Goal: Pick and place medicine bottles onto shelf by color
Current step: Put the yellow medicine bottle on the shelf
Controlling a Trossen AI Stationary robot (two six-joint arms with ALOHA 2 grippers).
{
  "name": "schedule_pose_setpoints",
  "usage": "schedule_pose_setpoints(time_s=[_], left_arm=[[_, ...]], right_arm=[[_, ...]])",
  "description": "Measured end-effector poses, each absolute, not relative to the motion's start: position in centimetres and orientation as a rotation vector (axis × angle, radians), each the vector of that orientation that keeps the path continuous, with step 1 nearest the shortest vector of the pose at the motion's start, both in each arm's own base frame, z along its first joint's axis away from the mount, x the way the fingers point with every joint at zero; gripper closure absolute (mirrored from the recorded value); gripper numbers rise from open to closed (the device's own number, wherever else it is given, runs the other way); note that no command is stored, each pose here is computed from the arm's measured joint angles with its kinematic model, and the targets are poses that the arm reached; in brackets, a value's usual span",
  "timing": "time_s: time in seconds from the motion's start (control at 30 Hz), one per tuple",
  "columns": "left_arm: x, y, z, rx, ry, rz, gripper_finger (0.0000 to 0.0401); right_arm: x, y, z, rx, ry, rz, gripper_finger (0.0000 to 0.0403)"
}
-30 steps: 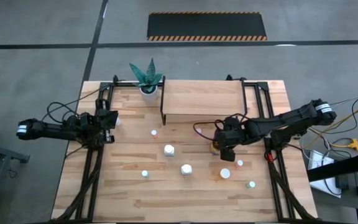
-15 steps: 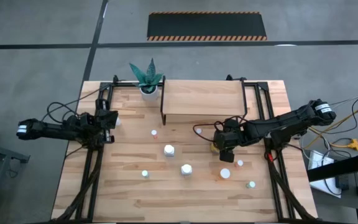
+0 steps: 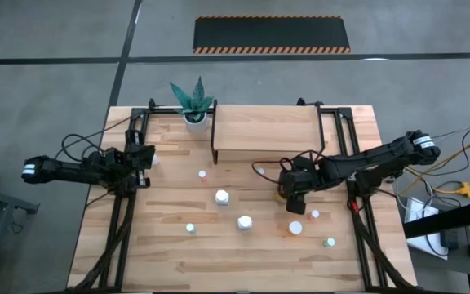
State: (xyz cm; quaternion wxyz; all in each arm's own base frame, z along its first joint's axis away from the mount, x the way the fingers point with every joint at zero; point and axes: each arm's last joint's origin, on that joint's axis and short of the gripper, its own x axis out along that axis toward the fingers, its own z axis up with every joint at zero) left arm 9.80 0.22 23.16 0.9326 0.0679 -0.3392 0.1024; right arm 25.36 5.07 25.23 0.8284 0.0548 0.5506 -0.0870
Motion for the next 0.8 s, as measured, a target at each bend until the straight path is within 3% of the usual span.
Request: schedule_pose_setpoints(time_s=[0.33,0.8], left_arm=[[9.8,0.2,23.1,0.139,-0.693,0.209,0.0382],[9.8,0.2,23.1,0.139,-0.693,0.209,0.0382]], right_arm=[[27.6,4.4,33.3,0.313,0.942,-0.198,0.0185],[30.6,-6.4,40.1,0.305,0.983,-0.455,0.0184]])
